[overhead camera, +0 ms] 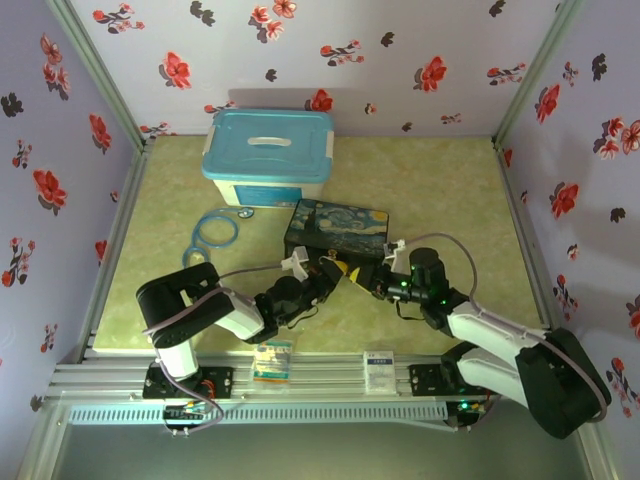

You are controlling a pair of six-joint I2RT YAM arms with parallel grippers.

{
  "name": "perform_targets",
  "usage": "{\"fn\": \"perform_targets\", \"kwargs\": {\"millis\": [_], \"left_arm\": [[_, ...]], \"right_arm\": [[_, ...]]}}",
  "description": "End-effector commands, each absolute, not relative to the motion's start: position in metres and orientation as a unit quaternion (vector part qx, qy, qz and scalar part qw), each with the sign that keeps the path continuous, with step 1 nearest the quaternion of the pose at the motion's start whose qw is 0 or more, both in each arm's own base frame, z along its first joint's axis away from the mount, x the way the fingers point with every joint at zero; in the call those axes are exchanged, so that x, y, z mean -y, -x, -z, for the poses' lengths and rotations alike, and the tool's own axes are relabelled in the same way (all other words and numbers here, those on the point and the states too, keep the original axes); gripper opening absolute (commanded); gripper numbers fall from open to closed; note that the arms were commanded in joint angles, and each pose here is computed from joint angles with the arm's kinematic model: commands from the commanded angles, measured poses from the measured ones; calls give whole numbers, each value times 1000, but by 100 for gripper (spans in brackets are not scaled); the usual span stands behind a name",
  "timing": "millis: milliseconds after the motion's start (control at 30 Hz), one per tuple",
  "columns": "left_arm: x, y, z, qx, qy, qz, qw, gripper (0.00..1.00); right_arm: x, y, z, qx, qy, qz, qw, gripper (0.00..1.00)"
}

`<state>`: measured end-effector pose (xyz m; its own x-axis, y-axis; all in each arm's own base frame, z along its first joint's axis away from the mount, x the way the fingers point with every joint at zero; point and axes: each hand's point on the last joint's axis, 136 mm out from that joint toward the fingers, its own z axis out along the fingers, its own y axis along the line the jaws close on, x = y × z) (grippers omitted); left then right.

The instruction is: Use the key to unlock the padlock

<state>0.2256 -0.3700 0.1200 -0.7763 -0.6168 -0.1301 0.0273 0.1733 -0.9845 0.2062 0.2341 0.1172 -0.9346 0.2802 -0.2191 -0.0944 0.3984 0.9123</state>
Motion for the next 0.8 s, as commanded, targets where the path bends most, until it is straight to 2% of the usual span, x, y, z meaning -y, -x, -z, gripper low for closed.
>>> {"fn": "perform_targets", "kwargs": {"millis": [0, 100, 267, 467, 667, 767], "left_arm": [[380, -223, -130, -709, 193, 626, 260, 0], [381, -222, -131, -709, 192, 628, 258, 0], [375, -221, -130, -710, 193, 625, 261, 0], [373, -219, -129, -711, 193, 624, 260, 0], [374, -218, -129, -711, 191, 625, 258, 0], [375, -218, -130, -710, 192, 626, 259, 0]], "right_arm": [[-231, -207, -123, -810, -47, -552, 192, 9], [-230, -209, -124, -810, -48, -551, 195, 5], [-223, -212, -122, -809, -61, -549, 200, 13], [-218, -211, -125, -806, -69, -553, 201, 13], [-219, -211, -128, -800, -69, -561, 199, 9], [-222, -209, -127, -797, -70, -569, 192, 13]]}}
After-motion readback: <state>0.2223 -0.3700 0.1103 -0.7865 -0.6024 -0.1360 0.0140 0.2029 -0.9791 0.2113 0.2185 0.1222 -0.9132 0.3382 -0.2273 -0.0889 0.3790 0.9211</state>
